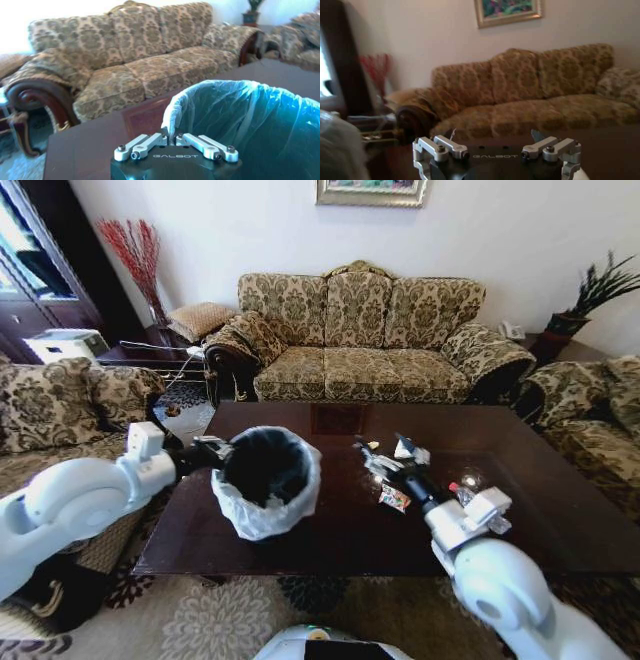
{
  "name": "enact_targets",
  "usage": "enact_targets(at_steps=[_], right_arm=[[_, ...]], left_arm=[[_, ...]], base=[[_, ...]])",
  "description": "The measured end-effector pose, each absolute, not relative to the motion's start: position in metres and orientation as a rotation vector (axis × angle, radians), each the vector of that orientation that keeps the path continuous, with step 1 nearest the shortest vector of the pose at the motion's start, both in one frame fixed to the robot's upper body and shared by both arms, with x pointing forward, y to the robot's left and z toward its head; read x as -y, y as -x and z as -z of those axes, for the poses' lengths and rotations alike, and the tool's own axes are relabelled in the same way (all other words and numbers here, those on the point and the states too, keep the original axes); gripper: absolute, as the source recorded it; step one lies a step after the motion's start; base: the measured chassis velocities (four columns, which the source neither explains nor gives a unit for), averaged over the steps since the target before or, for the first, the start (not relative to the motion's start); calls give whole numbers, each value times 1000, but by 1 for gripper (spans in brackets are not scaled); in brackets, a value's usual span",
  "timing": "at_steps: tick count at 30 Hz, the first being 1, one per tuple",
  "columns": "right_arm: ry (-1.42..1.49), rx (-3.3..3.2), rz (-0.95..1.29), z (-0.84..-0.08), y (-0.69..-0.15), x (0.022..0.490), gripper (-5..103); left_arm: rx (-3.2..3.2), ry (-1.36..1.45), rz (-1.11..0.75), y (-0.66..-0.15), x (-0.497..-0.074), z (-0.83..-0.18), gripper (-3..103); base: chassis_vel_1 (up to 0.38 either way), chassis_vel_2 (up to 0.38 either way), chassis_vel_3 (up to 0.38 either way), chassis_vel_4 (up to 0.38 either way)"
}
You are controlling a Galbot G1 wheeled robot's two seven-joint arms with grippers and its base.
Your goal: Move to the front of the table and place the trash on the table into the trash bin.
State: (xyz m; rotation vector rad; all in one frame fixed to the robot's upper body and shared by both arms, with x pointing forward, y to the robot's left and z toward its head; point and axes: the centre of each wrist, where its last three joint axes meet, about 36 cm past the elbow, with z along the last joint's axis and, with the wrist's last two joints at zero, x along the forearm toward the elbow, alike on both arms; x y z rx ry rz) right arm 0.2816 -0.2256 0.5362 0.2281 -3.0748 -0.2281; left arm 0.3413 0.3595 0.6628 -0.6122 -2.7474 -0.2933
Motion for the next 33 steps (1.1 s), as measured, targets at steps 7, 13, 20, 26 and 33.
enact_targets(at_steps=[7,13,20,26,33], right_arm=[[20,3012,93,-447,-293,258,100],[84,2964,29,-398,-306,276,100],[84,2922,41,-356,-322,276,100],[63,2895,34,-334,-334,279,103],[-6,2846,100,-321,-341,279,78]], left_arm=[[2782,582,216,-329,-364,-652,1],[2779,610,205,-323,-358,-649,1],[2772,639,200,-318,-353,-648,1],[2766,667,194,-314,-349,-648,1],[2764,696,184,-311,-345,-648,1]], base=[[0,0,0,0],[0,0,0,0],[0,0,0,0],[0,0,0,0],[0,0,0,0]])
